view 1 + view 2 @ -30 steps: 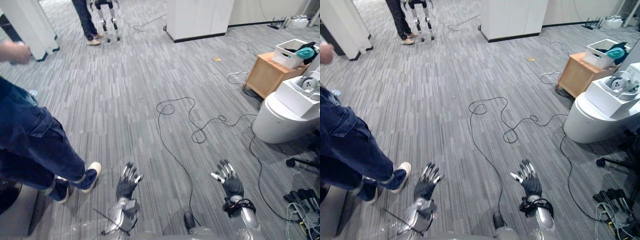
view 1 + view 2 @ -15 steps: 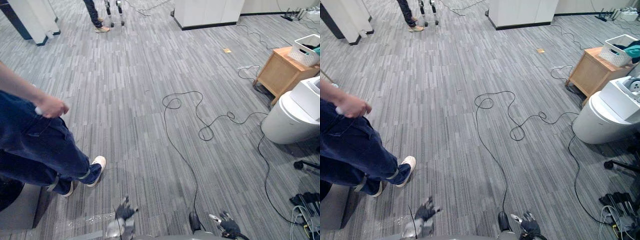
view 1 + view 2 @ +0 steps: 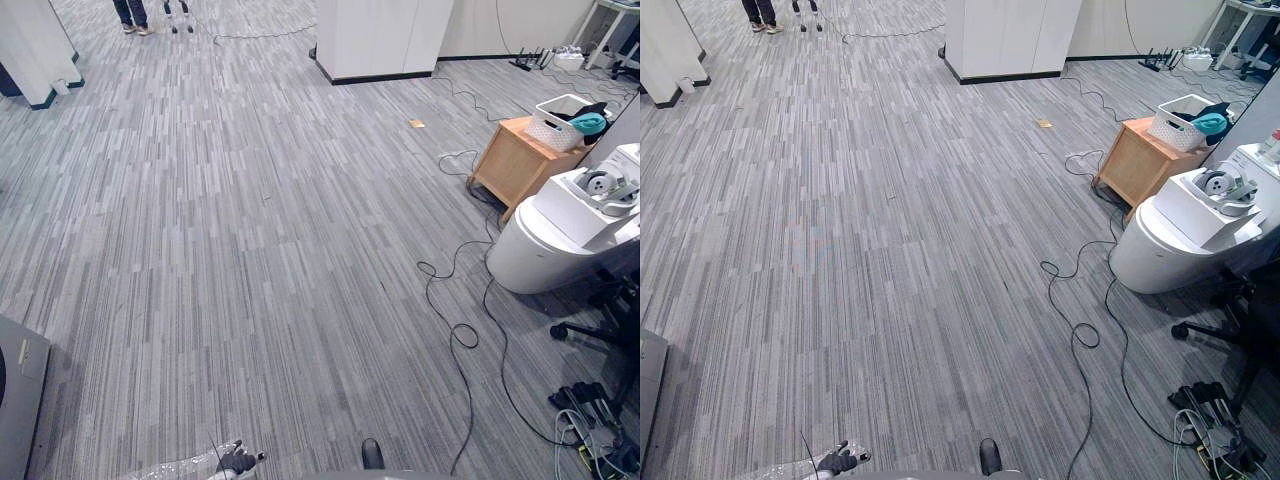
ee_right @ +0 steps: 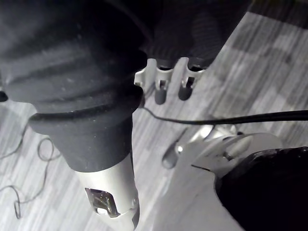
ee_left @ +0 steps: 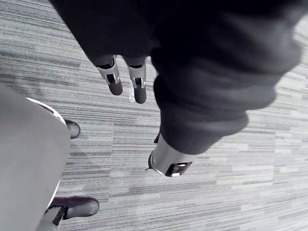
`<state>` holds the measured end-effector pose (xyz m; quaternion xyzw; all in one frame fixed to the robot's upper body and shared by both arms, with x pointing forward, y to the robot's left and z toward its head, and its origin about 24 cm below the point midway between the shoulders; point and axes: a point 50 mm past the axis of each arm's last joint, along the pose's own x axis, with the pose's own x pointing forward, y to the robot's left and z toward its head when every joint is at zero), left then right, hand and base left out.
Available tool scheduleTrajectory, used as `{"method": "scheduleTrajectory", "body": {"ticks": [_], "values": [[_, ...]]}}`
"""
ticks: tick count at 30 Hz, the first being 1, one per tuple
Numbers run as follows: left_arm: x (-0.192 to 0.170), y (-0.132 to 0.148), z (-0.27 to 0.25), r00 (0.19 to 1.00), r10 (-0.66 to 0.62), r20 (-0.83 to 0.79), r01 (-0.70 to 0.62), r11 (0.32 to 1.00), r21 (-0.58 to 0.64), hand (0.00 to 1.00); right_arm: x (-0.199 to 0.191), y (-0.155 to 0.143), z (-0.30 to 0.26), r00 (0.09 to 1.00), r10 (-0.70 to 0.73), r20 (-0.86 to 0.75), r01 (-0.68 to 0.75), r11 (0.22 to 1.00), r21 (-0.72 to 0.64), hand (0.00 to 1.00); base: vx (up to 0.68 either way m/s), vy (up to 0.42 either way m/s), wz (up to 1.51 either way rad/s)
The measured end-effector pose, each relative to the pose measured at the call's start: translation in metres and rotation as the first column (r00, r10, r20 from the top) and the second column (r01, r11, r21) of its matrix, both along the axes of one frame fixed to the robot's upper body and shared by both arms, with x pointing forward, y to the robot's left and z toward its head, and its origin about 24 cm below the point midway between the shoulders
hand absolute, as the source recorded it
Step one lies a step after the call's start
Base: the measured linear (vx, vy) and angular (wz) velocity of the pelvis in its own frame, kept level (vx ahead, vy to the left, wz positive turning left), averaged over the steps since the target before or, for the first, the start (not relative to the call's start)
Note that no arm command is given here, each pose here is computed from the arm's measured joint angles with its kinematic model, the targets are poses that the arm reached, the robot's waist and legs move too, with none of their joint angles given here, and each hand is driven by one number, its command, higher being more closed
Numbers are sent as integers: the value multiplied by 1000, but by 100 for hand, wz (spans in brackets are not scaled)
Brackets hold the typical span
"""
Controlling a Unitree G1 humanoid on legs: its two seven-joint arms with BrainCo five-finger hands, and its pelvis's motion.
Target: Organize washtable
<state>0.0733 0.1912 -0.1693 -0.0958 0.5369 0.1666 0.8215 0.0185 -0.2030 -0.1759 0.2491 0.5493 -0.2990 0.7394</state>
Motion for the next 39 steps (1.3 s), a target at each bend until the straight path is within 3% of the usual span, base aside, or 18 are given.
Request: {"method": "scheduleTrajectory", "body": {"ticks": [9, 17, 24, 34, 39], "values": [[9, 5, 3, 999, -4, 35, 4, 1000, 17, 0, 8, -1, 1, 999, 32, 22, -31, 999, -16, 0, -5, -2, -1], [48, 13, 20, 974, -73, 214, 57, 995, 79, 0, 65, -5, 11, 964, 207, 168, -191, 976, -108, 0, -118, -16, -28], [52, 14, 22, 970, -80, 231, 60, 994, 92, 0, 70, -8, 14, 960, 188, 205, -165, 978, -127, 0, 41, -47, -4], [54, -7, 18, 973, -67, 220, 61, 998, 33, 0, 79, -17, 19, 962, 76, 262, -39, 989, -143, 0, 575, -229, 16], [59, -8, 21, 966, -21, 257, 18, 1000, 16, 0, 91, -16, 23, 947, 158, 280, -111, 978, -176, 0, 611, -180, -10]]}}
